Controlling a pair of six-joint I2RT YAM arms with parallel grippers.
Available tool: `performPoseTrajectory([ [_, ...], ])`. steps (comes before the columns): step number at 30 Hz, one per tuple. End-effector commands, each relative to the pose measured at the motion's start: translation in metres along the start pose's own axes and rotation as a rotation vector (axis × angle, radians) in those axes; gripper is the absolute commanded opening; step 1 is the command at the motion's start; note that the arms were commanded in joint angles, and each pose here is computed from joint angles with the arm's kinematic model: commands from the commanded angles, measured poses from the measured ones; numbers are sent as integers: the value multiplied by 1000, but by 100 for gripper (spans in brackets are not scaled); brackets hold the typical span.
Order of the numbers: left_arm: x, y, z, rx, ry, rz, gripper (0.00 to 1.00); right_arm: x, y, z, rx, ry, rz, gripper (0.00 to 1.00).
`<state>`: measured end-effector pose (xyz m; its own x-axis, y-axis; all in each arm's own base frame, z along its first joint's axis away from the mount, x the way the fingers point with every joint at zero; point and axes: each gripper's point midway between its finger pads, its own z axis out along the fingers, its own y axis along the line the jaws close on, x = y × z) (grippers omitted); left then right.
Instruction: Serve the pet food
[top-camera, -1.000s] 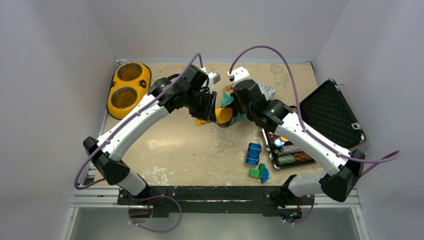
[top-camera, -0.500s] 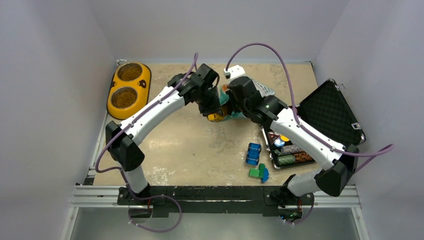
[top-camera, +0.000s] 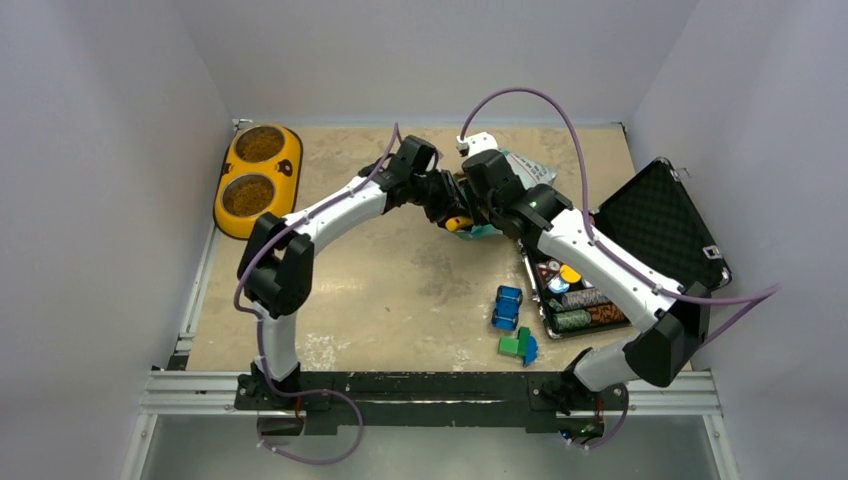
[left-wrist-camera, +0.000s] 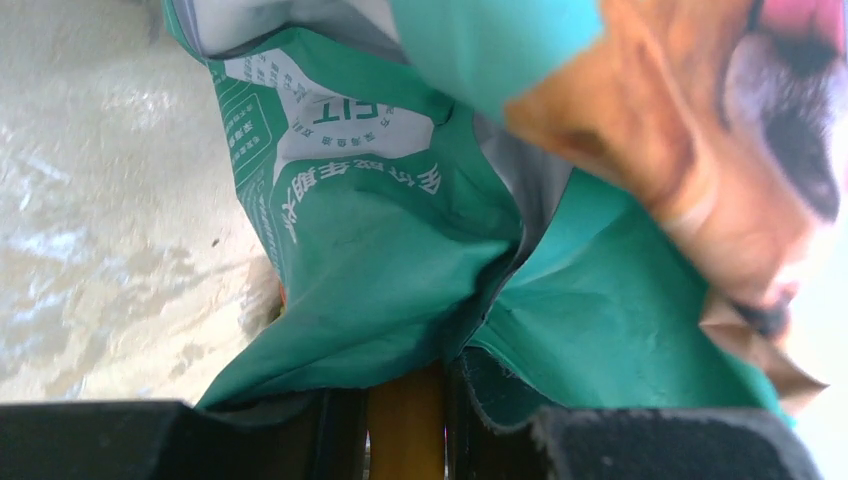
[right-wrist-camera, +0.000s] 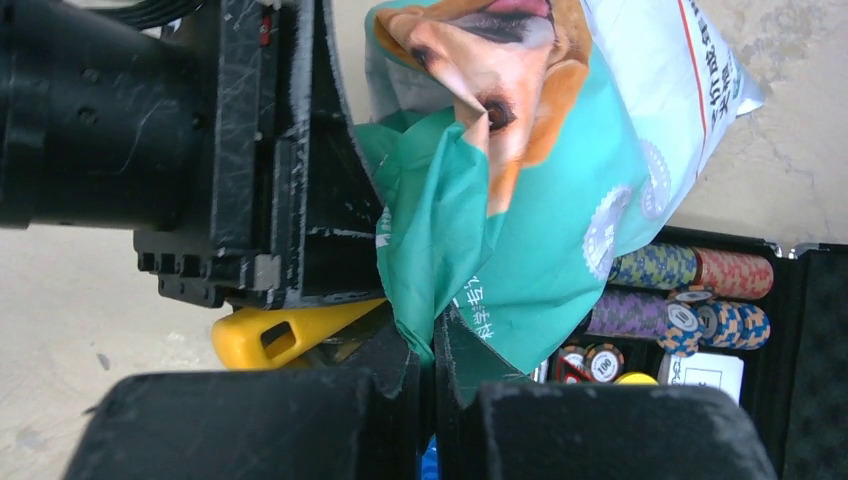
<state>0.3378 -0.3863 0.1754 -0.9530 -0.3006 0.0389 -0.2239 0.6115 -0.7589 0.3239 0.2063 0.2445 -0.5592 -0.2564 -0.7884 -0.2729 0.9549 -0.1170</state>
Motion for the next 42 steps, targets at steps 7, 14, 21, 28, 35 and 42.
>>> performPoseTrajectory([
  [7, -29, -28, -5, 584, -186, 296, 0, -71, -2, -37, -56, -249, 151, 0],
  [14, -5, -25, -55, 760, -176, 336, 0, -70, -7, -37, -36, -261, 139, 0],
  [21, 2, -5, -98, 790, -162, 306, 0, -69, -10, -38, -31, -267, 134, 0],
  [28, 20, 0, -115, 795, -65, 287, 0, -71, -10, -40, -32, -272, 134, 0],
  [35, 0, -5, -104, 764, -110, 236, 0, -74, -12, -41, -23, -283, 134, 0],
  [42, 1, 24, -100, 677, -148, 186, 0, -75, -14, -46, -30, -287, 140, 0],
])
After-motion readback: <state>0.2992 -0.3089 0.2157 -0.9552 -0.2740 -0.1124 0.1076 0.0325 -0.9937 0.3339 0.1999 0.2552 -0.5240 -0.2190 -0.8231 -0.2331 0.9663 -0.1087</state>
